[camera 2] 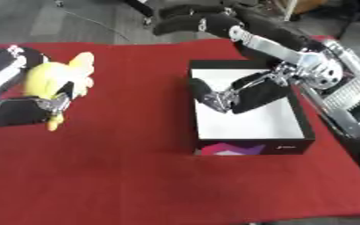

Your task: Pick up the objects with one hand, pass them to the other hand, and then place them into the box on the other side of the table.

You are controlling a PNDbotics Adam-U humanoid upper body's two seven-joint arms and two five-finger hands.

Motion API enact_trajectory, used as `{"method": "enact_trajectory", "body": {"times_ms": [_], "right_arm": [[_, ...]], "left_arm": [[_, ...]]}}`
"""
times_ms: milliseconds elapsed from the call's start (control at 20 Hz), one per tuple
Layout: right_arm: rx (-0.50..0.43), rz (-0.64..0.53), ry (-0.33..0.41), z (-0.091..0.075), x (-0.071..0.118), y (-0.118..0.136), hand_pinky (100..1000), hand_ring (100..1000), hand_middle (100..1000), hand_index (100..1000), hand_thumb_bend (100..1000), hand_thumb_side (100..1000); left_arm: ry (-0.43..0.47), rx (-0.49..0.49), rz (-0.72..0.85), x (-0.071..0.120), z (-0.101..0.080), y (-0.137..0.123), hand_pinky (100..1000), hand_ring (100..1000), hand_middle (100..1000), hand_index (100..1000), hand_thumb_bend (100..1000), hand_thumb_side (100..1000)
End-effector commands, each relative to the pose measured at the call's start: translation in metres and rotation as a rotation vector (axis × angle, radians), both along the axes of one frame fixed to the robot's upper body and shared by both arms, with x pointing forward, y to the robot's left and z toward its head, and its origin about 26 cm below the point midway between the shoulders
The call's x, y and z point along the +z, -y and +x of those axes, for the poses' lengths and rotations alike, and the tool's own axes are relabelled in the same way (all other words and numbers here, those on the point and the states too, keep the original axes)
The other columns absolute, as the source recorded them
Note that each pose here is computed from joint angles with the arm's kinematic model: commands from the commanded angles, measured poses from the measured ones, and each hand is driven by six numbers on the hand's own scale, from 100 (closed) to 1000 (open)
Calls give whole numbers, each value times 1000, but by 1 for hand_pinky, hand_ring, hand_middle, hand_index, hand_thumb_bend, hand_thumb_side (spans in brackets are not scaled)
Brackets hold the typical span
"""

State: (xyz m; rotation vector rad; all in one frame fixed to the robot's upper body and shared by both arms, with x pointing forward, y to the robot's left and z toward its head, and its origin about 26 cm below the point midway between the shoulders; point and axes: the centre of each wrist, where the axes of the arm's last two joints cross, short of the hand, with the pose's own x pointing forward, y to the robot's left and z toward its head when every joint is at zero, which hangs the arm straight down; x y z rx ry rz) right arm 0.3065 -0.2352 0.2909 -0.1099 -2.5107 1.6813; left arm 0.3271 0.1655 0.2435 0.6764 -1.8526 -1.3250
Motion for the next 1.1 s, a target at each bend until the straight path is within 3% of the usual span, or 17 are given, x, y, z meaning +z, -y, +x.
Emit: {"method": "enact_trajectory", "body": {"times_ms": [50,800,1100], "right_arm": [[14,-27,54,-4,11,-3,915,983,868,933,100,100],[38,1,30,-5,23,-21,924,1000,858,946,100,100],[-13,-42,-45,-6,23,-30,936,1000,857,968,100,100]], "left_arm": [[56,-60,-2,12,-8,4,658,503,462,588,100,475],[91,-281,-92,26,-34,30,647,489,457,587,100,493],[128,-246,-72,21,-29,37,645,493,461,587,100,489]]}}
